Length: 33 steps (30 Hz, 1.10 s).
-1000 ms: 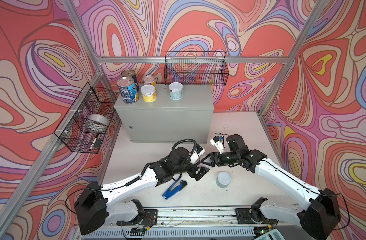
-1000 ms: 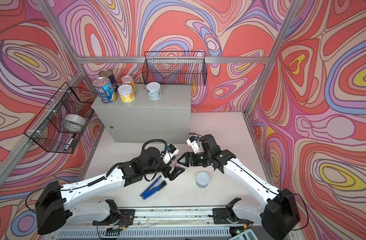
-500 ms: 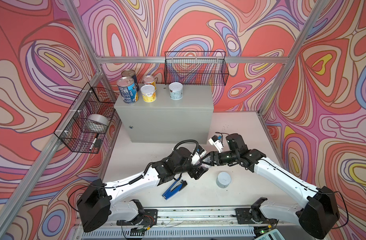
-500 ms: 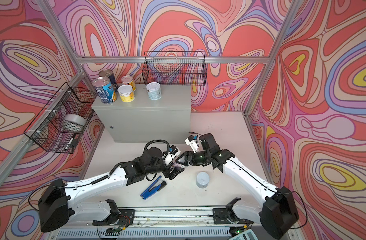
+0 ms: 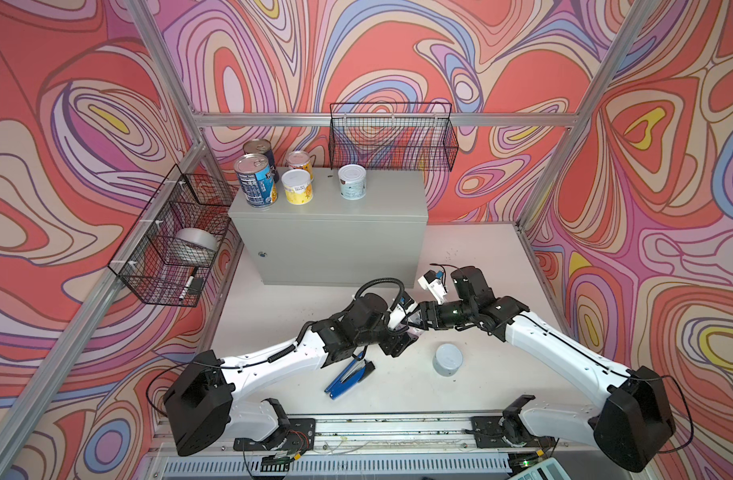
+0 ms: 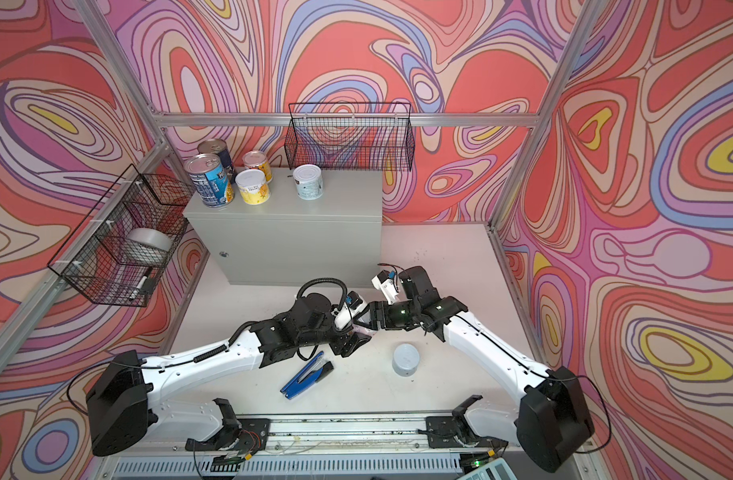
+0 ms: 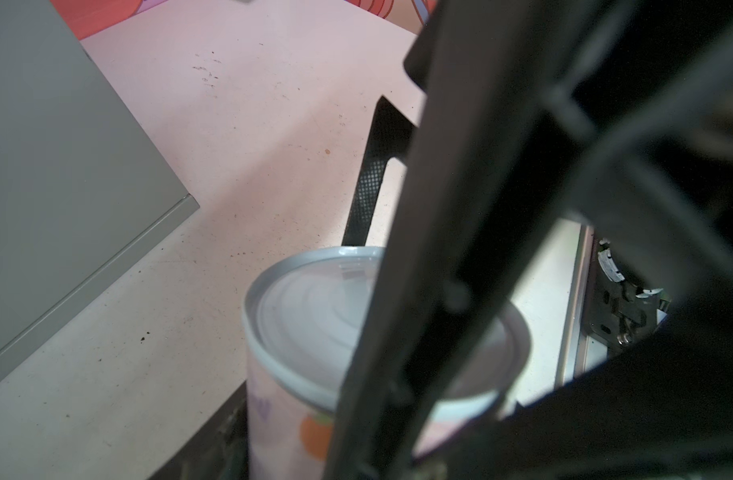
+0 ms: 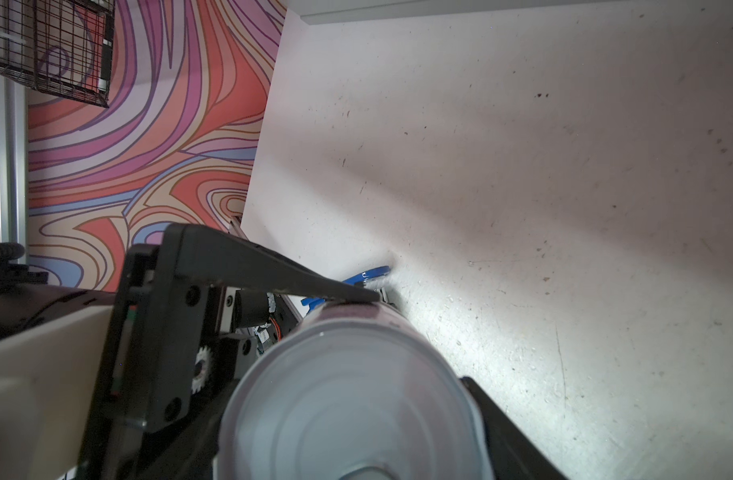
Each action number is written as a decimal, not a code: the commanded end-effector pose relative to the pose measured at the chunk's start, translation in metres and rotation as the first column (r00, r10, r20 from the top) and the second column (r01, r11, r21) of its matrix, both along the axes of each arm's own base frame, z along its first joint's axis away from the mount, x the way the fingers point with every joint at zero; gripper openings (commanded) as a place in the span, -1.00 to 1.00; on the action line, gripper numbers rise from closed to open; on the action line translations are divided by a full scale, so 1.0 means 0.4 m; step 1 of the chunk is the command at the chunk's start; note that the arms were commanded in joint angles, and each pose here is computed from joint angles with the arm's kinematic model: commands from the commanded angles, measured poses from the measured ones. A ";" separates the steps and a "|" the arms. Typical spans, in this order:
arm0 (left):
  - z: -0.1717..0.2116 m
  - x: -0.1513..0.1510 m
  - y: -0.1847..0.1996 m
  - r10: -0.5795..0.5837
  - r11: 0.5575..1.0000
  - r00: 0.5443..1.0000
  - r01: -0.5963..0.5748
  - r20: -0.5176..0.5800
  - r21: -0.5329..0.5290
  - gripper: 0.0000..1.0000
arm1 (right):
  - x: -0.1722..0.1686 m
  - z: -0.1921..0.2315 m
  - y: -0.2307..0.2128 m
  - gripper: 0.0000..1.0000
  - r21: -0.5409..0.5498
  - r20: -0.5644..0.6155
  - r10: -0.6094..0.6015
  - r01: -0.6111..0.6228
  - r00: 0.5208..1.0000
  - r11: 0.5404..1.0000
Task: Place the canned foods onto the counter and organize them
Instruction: 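Close the left gripper on the pink can held by the right gripper, then open the right gripper and draw it back while the left gripper holds the pink can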
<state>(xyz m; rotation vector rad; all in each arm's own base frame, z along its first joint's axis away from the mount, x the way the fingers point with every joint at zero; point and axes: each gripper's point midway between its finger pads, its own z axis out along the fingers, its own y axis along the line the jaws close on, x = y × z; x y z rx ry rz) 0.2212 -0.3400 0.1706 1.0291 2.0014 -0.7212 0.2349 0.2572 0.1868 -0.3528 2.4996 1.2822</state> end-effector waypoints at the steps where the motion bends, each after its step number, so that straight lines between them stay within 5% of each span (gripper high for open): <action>1: 0.051 0.026 -0.020 0.027 0.998 0.999 -0.025 0.046 -0.049 0.36 | -0.016 0.050 0.036 0.19 0.091 0.034 0.072 -0.075 0.997 0.993; 16: 0.066 0.052 -0.002 0.129 0.990 0.991 -0.128 0.017 -0.058 0.02 | -0.020 0.040 0.033 0.21 0.090 0.027 0.069 -0.071 0.997 0.993; 33: 0.102 0.077 0.030 0.234 0.968 0.972 -0.231 0.028 -0.095 -0.13 | -0.020 0.018 0.013 0.63 0.046 0.040 0.034 -0.036 0.999 0.998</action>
